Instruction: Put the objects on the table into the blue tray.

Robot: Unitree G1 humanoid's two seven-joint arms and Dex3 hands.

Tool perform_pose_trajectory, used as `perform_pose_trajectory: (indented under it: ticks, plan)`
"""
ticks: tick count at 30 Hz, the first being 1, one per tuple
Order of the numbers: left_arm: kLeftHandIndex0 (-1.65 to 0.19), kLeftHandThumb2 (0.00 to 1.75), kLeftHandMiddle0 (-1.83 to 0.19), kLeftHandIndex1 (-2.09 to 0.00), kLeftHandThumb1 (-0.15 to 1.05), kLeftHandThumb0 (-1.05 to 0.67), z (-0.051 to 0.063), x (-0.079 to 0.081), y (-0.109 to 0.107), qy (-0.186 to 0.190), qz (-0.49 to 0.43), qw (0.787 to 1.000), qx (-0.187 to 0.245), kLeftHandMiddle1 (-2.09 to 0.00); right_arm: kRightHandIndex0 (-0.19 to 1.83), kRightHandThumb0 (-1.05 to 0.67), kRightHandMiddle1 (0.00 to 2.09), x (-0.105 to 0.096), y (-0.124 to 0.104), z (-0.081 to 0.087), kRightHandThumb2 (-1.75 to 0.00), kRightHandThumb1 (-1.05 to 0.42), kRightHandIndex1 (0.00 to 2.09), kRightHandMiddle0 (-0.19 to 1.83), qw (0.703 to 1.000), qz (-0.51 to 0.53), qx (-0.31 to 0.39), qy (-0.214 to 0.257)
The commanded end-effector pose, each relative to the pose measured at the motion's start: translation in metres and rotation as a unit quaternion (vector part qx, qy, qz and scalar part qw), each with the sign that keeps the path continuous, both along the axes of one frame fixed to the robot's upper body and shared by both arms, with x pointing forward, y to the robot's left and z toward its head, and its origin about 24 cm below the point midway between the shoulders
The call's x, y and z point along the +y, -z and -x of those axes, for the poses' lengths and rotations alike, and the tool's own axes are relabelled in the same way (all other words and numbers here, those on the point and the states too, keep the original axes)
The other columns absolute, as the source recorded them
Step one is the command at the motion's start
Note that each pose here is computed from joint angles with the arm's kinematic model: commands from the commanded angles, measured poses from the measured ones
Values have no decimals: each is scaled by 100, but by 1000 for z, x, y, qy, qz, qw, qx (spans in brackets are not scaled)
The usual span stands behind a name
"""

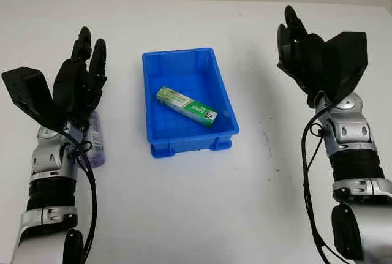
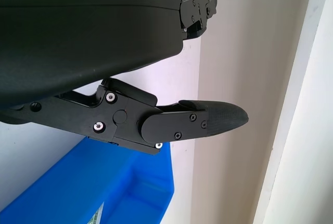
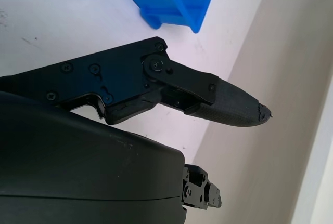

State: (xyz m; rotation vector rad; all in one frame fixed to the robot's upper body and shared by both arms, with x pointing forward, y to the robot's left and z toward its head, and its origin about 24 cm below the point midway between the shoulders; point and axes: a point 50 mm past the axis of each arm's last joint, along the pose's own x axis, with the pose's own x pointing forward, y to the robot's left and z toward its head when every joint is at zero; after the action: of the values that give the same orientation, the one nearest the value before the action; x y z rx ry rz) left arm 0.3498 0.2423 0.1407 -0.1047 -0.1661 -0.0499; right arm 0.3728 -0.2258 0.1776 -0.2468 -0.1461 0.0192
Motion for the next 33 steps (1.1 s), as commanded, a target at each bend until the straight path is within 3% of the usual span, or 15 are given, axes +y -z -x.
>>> perform_pose_trajectory:
  ticks: [1,12,16,19,22,26,29,33]
  plan:
    - [19,45,19,0,105,-64,-2,1,-8,0,-6,1000,-9,0,-19,-76,0,-4,1,4,-82,-105,0,-19,1000,-12,-4,10]
    - [19,45,19,0,105,-64,-3,3,-11,1,-11,1000,-11,-1,-19,-74,0,0,6,5,-82,-105,0,-19,1000,-14,-1,-6]
    - [19,44,19,0,105,-61,0,11,-23,2,-43,999,-29,-1,-19,-74,0,2,6,6,-83,-105,0,-19,1000,-15,0,-10]
    - [15,44,18,-4,105,-62,5,22,-45,17,-117,991,-59,-3,-19,-74,0,2,6,7,-84,-105,0,-19,1000,-14,-3,-12]
    - [8,40,12,-7,105,-61,15,32,-79,63,-224,968,-91,-6,-19,-74,0,3,6,7,-85,-105,0,-19,1000,-17,-5,-11]
    - [2,18,8,-8,100,-64,30,34,-114,108,-349,928,-80,-6,-19,-73,0,4,7,7,-85,-105,0,-19,1000,-26,-6,-12]
    - [2,6,9,-7,89,-56,41,32,-134,139,-443,883,-63,-5,-19,-72,0,6,8,6,-85,-105,0,-19,1000,-28,-5,-12]
    - [4,3,10,-5,83,-51,51,32,-143,137,-555,820,-39,-5,-19,-72,0,5,9,6,-85,-105,0,-19,1000,-24,2,-17]
